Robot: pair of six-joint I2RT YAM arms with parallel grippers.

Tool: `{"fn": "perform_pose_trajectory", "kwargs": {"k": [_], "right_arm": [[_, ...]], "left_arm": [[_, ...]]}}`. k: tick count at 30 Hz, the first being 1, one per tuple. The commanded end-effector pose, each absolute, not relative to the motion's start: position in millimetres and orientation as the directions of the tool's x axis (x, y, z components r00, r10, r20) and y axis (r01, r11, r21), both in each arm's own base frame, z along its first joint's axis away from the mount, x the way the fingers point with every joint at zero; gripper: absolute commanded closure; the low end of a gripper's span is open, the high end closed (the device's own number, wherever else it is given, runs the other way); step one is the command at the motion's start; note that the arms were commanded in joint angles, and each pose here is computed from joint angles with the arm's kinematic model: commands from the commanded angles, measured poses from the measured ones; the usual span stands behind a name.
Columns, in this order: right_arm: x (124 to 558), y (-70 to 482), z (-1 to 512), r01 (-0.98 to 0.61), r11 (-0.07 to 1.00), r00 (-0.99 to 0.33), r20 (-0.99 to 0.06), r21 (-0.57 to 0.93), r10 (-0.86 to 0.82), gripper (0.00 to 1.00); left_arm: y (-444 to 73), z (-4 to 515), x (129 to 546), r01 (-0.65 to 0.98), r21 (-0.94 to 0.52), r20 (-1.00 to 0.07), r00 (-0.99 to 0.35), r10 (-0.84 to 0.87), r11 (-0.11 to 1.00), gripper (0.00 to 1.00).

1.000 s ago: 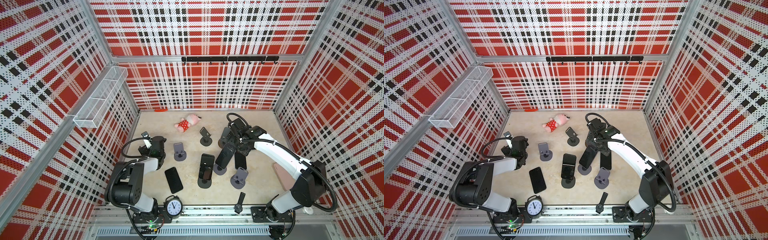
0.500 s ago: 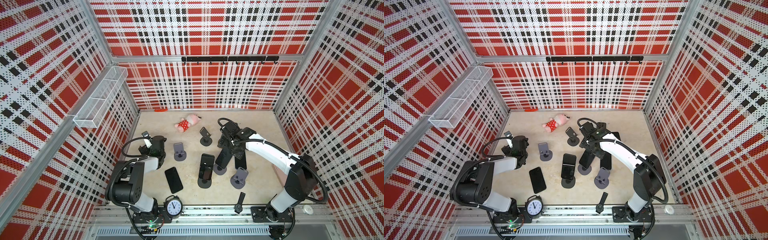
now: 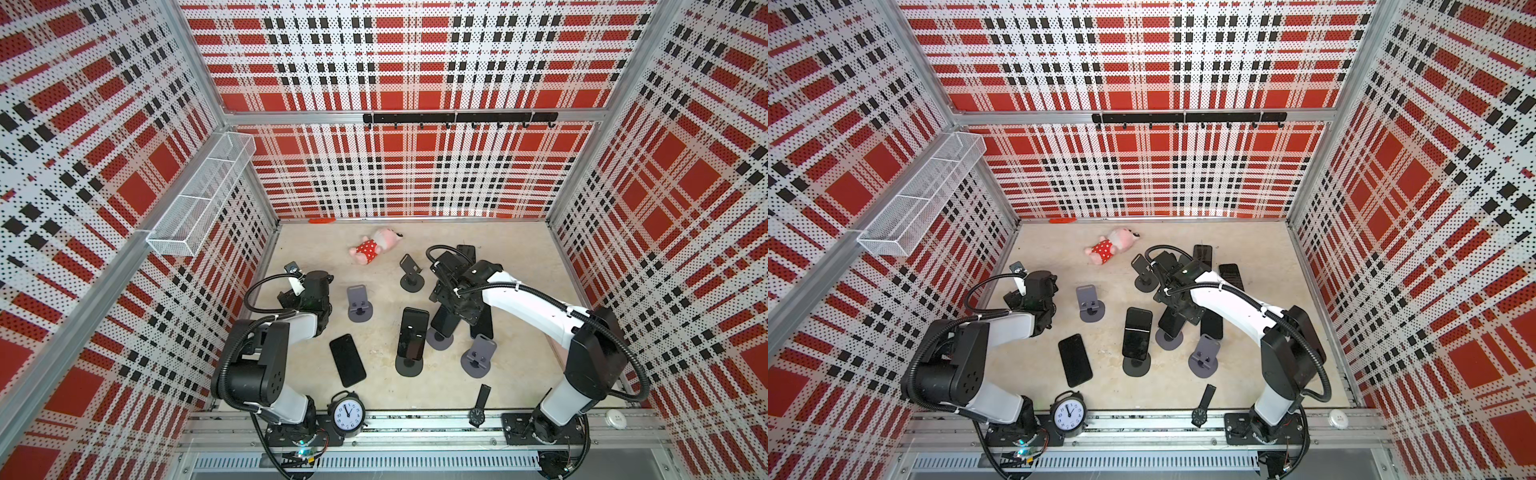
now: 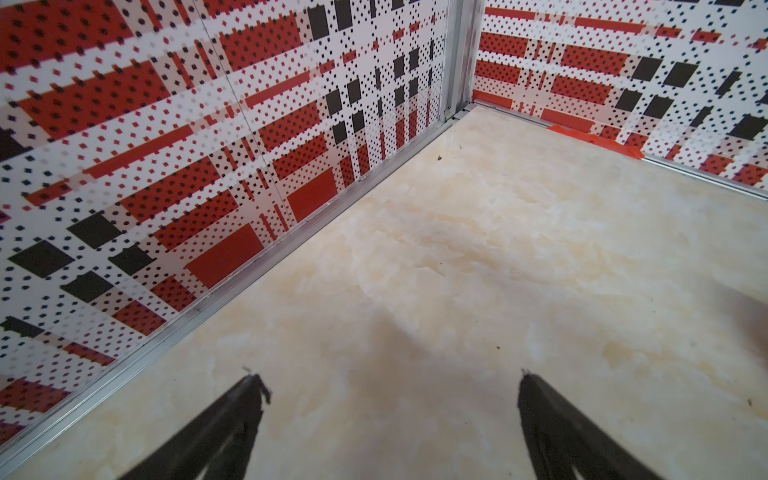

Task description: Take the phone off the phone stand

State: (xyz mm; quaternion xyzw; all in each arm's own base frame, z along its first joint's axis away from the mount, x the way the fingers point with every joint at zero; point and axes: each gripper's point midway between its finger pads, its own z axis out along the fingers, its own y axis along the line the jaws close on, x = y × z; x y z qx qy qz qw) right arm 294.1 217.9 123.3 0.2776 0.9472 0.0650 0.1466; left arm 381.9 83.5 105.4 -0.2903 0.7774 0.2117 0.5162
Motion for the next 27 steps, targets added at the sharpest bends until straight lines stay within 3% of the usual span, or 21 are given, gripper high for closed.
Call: {"fn": "perform_pose_trajectory", "kwargs": {"k": [1,11,27], "right_arm": [[292,214,115,0.538,0.826,-0.788,-0.248,0.169,0.564,0.05],[290,215,109,0.535,0.836,-0.79,-0.282,0.12,0.545,0.16],[293,209,125,0.485,0.867,-0.798,-0.347,0.114,0.492,0.24]], "left_arm": [[80,111,389,-0.666,0.03,-0.93,-0.293,-0.224,0.745,0.02],[78,109,391,-0.665,0.046,-0.928,-0.305,-0.215,0.745,0.02],[75,110,391,-0.663,0.054,-0.929,-0.307,-0.206,0.746,0.02]]}}
